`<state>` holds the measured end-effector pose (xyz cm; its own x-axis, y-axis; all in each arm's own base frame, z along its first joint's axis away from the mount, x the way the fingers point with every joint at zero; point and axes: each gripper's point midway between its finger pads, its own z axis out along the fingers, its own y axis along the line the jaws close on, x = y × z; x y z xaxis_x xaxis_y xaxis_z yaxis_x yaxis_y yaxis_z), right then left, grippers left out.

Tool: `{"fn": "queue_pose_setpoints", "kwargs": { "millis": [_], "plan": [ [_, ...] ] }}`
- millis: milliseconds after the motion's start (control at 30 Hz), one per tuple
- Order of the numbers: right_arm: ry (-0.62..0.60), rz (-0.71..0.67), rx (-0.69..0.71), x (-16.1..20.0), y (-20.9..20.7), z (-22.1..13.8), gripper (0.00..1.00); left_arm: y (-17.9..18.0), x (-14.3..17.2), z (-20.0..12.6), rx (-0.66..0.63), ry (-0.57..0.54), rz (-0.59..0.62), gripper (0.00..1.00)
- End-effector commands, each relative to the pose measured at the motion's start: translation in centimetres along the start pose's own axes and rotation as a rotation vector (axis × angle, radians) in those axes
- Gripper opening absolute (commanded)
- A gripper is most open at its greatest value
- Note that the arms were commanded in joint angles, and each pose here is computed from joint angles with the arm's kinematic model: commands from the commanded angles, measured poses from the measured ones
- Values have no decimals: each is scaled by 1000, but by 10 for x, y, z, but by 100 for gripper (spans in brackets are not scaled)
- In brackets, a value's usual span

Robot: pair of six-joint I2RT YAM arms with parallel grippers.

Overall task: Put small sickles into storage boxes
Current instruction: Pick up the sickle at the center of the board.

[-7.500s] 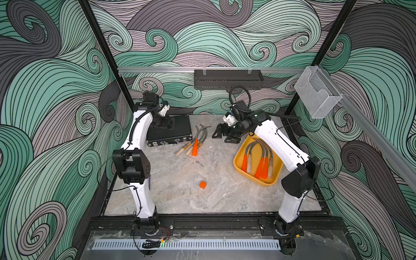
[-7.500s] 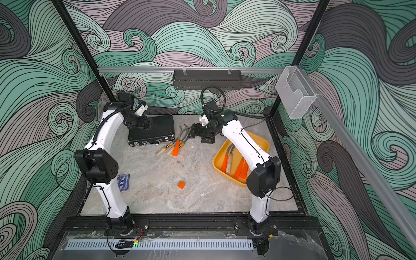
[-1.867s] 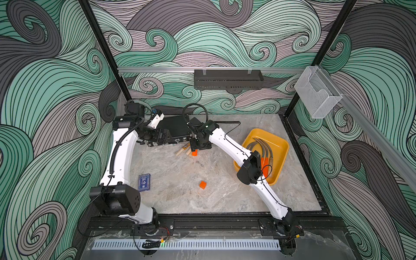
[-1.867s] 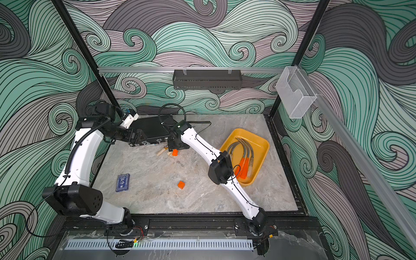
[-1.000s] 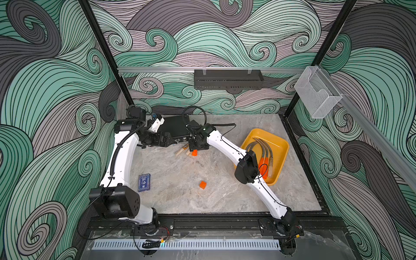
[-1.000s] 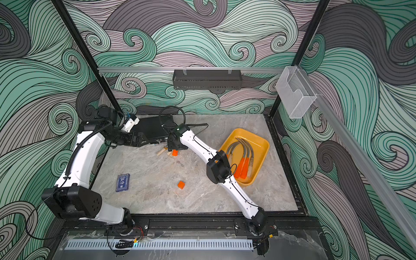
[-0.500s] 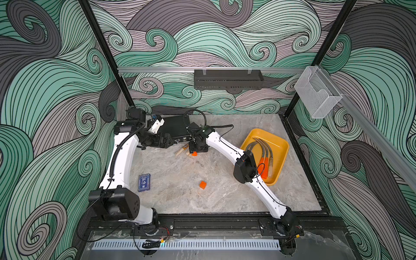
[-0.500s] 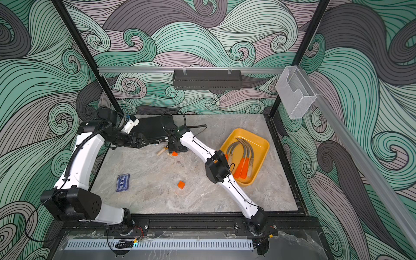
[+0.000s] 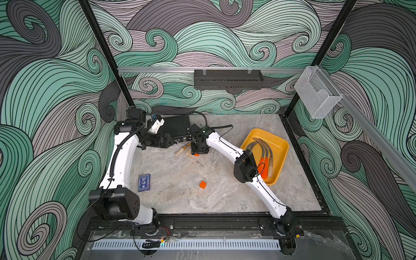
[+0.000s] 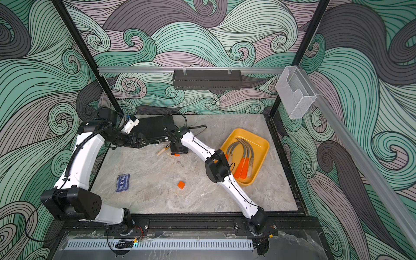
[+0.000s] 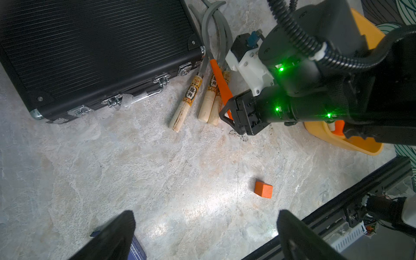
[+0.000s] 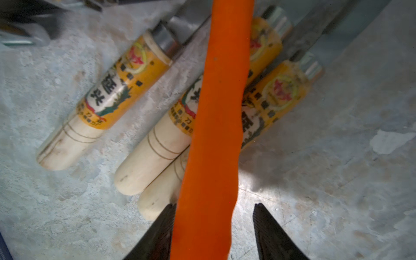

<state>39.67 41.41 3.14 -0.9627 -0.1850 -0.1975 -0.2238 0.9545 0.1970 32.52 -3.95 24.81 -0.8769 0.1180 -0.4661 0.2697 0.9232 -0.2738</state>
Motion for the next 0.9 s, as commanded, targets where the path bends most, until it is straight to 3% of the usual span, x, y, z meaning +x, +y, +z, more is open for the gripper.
{"fn": "queue_pose_setpoints", "kwargs": {
  "millis": [0,867],
  "plan": [
    [7,24,-3,-1,-4,-5,54,3,-6,-2,-1,-15,-2,99],
    [19,14,-77,-6,1,-13,31,3,-8,-6,-11,-31,-1,99]
  ]
}}
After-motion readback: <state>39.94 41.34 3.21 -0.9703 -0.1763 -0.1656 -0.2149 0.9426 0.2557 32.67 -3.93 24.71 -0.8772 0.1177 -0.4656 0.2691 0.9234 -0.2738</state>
